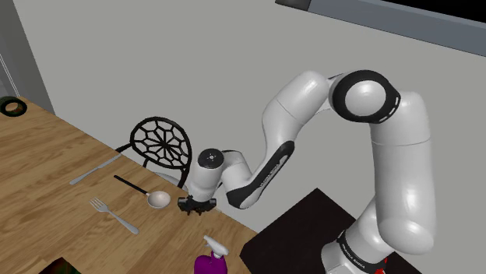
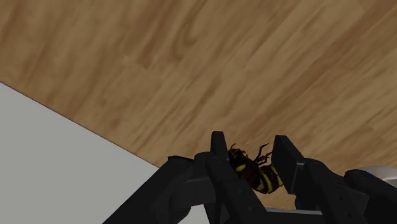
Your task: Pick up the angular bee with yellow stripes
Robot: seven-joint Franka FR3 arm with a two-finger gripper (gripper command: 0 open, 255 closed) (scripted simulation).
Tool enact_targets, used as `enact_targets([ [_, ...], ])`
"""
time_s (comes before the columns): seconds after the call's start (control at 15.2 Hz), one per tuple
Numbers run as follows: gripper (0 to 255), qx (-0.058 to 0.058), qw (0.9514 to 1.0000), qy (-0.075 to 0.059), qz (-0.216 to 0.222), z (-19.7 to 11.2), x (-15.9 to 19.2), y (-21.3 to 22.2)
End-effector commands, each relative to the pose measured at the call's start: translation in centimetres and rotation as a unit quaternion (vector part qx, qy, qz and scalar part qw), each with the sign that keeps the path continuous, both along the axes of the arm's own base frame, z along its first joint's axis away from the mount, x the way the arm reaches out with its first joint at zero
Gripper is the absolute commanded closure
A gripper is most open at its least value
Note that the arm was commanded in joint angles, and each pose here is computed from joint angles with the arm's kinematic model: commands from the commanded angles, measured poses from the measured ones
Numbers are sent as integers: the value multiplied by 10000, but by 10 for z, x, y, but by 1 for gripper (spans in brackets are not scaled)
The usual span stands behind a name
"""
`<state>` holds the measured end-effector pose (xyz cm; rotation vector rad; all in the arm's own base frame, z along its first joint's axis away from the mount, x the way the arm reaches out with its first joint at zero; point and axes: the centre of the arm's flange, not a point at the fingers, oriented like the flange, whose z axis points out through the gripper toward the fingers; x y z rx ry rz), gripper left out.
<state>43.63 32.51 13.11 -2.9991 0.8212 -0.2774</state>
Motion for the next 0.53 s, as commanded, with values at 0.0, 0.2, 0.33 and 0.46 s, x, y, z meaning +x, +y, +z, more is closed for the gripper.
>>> enact_targets([
  [0.0, 255, -2, 10000, 1, 0, 11, -1, 0],
  [0.2, 255, -2, 10000, 1, 0, 27, -1, 0],
  [0.33, 255, -2, 10000, 1, 0, 37, -1, 0],
  [0.46, 255, -2, 10000, 1, 0, 38, -1, 0],
])
